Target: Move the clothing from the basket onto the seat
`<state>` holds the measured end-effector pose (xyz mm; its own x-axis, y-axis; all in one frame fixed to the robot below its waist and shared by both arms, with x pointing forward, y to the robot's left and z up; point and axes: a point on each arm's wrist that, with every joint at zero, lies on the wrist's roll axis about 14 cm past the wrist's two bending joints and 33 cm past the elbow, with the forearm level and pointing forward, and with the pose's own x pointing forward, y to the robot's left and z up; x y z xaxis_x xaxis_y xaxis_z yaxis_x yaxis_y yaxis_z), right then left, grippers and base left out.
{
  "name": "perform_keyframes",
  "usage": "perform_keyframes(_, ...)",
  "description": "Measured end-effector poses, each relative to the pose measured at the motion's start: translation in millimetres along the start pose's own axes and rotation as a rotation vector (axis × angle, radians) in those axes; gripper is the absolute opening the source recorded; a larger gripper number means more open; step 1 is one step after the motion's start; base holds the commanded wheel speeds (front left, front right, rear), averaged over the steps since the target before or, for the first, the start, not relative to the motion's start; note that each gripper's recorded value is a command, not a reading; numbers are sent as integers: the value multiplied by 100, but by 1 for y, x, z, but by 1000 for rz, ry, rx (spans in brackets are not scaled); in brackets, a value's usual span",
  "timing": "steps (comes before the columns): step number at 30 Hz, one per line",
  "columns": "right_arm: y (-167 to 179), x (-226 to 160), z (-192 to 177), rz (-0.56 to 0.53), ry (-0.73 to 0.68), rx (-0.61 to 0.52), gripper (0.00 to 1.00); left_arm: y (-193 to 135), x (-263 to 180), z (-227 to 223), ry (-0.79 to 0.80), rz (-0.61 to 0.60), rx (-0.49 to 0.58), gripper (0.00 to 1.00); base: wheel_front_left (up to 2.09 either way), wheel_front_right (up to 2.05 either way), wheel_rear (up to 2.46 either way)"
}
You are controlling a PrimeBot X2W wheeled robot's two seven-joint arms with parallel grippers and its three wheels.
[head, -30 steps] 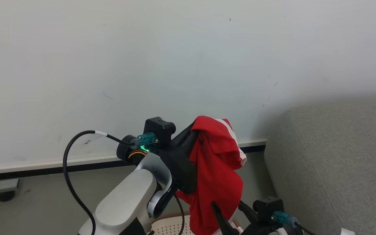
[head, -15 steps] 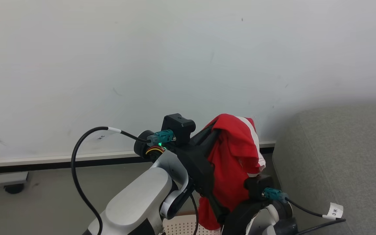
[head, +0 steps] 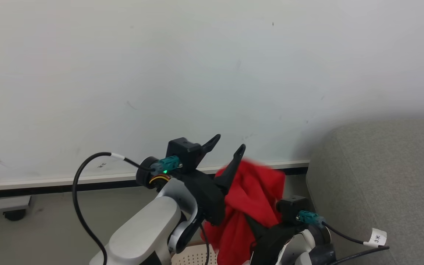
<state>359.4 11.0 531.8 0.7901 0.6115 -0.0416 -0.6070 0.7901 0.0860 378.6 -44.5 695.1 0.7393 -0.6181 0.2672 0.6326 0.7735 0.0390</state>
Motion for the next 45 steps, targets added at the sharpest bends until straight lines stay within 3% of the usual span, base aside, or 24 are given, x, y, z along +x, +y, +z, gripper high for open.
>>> perform_keyframes(13,-25,-14,-6,-89,11,-87,0,20,-24,-52,75,27,-31,100,0,0,0)
perform_keyframes(22,-61,-45,8,-218,-14,-158,0,10,-30,-86,134,5,-99,100,0,0,0)
perform_keyframes(30,-92,-89,20,-359,-13,-187,0,-26,-20,-106,148,-73,-201,100,0,0,0)
perform_keyframes(45,-129,-168,11,-617,8,-133,0,-114,9,-128,195,-330,-276,100,0,0,0)
